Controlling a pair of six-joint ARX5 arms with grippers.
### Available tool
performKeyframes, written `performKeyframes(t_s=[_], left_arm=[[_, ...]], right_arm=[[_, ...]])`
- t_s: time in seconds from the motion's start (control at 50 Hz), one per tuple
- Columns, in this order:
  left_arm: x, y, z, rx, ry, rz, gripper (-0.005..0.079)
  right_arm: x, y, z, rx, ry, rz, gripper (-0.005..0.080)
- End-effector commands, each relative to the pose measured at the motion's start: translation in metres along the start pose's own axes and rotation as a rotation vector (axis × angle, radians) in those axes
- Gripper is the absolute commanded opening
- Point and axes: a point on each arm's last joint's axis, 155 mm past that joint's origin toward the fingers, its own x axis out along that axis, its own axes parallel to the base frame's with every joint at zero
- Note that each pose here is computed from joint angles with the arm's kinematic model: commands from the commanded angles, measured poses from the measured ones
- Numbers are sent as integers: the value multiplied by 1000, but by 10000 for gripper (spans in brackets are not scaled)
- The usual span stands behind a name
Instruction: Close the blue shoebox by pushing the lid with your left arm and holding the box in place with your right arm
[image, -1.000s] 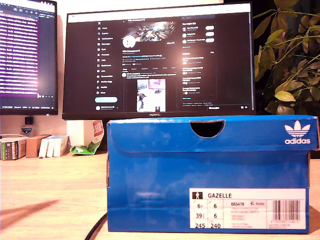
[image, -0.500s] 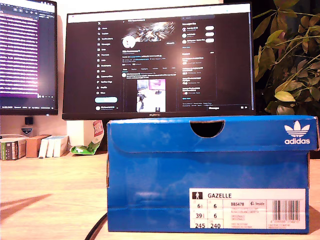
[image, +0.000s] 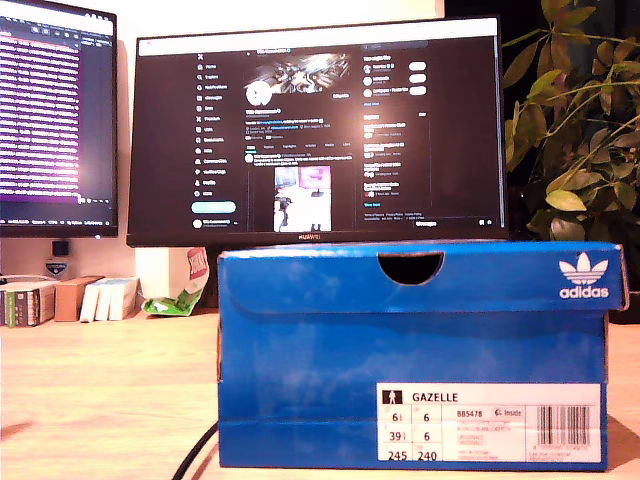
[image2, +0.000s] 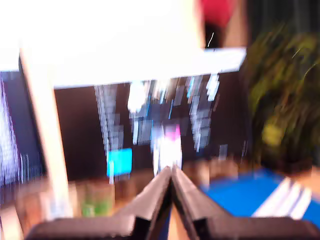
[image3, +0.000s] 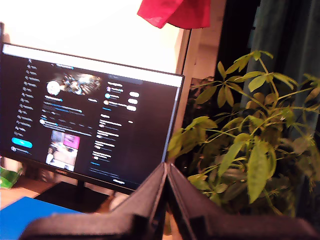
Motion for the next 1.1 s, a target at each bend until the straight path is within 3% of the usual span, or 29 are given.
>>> performKeyframes(t_s=[0.0,0.26,0.46,0.88,1.08], left_arm=[[1,0,0,-31,-15,-4,-19],[6,11,-22,-56,27,43,-19],[11,24,-32,-76,16,93,-19],[23,39,-114,-103,136,125,-19],[23,41,-140,-109,183,129,-19]], right_arm=[[6,3,-21,54,35,-3,-12],[20,7,-66,190,99,-32,-12],[27,14,-97,181,141,-27,-13],[33,31,-167,166,234,-7,-12],[30,37,-199,158,297,1,-12]])
